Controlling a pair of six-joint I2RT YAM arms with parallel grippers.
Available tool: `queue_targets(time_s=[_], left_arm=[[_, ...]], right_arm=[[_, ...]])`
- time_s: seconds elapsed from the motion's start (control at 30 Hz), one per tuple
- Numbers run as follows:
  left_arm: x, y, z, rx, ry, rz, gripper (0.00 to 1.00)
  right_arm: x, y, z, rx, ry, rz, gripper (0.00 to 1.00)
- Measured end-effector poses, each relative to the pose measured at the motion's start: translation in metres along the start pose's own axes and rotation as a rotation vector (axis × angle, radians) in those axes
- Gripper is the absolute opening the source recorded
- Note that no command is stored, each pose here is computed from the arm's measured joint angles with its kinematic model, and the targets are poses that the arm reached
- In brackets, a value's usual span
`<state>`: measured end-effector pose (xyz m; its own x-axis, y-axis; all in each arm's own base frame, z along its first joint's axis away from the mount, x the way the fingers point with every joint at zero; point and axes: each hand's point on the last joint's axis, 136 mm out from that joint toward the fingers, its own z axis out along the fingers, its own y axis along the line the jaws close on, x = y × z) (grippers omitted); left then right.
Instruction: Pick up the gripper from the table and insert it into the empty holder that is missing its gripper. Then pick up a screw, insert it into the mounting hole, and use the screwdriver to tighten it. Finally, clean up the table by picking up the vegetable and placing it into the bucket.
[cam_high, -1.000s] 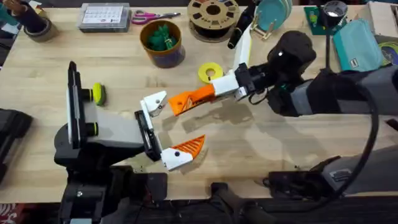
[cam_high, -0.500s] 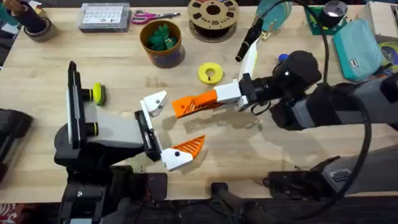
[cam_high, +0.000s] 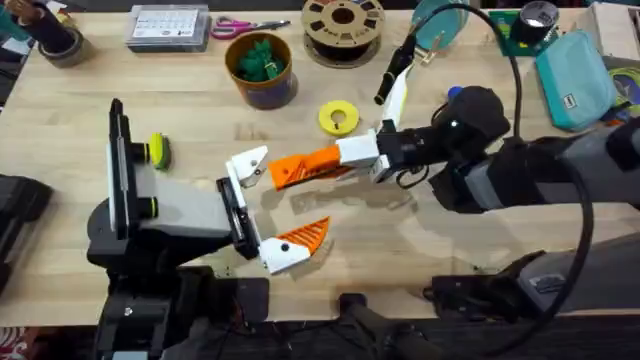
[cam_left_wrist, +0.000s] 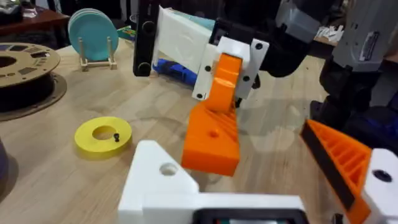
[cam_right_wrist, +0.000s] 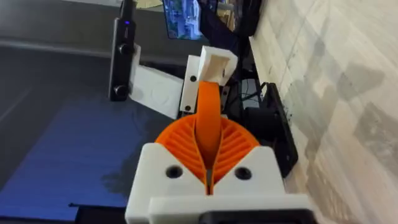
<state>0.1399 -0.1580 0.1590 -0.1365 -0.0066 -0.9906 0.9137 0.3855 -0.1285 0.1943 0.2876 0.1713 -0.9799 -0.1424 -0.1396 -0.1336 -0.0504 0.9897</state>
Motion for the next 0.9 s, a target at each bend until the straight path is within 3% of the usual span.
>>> queue_targets(time_s=[0.9], left_arm=[[0.0, 0.0, 0.0, 0.0, 0.0, 0.0, 0.985]], right_arm=[[-0.002, -0.007, 0.0071, 0.004, -0.024, 0.016, 0.01]])
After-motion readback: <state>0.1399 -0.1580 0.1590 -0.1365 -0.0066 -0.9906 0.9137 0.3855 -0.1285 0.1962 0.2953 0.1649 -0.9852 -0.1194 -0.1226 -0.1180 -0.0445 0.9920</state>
